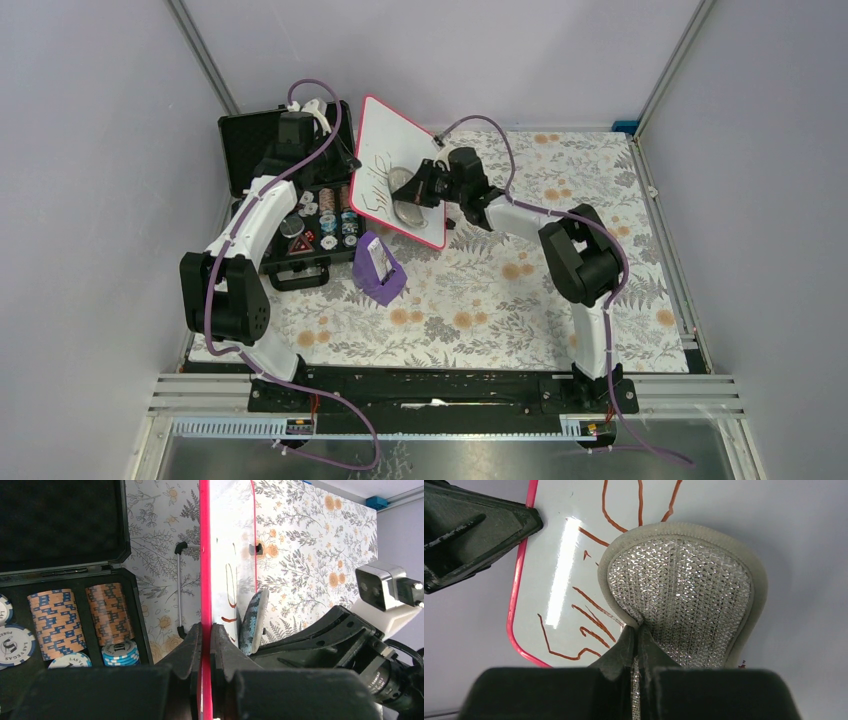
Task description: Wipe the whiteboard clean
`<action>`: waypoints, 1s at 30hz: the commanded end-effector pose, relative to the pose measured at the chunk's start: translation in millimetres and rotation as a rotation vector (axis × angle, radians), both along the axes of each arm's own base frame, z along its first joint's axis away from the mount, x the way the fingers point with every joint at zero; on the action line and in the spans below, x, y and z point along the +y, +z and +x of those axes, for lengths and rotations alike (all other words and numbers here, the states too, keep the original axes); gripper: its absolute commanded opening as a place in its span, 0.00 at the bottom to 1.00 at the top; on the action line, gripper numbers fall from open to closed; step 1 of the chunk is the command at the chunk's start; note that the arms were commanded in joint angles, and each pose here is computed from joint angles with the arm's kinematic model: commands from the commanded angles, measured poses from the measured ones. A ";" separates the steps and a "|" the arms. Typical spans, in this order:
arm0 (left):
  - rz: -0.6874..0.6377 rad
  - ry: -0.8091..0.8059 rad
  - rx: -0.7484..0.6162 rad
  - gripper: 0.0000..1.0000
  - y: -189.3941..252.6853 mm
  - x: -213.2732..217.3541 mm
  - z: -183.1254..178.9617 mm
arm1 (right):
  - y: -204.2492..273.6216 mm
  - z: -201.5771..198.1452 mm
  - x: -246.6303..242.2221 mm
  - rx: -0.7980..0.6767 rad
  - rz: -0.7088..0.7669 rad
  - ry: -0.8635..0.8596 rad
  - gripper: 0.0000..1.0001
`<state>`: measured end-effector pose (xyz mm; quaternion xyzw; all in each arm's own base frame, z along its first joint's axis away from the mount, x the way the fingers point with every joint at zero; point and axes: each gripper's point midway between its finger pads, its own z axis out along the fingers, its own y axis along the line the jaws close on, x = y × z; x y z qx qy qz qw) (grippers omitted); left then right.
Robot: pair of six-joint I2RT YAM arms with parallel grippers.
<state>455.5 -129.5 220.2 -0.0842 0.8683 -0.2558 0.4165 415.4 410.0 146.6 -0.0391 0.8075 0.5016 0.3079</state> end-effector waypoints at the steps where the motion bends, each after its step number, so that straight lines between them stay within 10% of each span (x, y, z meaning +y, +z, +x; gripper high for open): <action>1: -0.086 -0.161 0.038 0.00 -3.8 -43.8 -20.0 | -82.0 -30.4 -19.8 0.234 -0.060 0.034 0.00; 9: -0.088 -0.159 0.033 0.00 -1.0 -43.9 -20.5 | -115.9 -23.5 -88.8 0.245 -0.212 -0.121 0.00; 30: -0.087 -0.160 0.030 0.00 -0.7 -45.0 -21.4 | -15.4 -88.7 30.4 -0.008 -0.059 0.163 0.00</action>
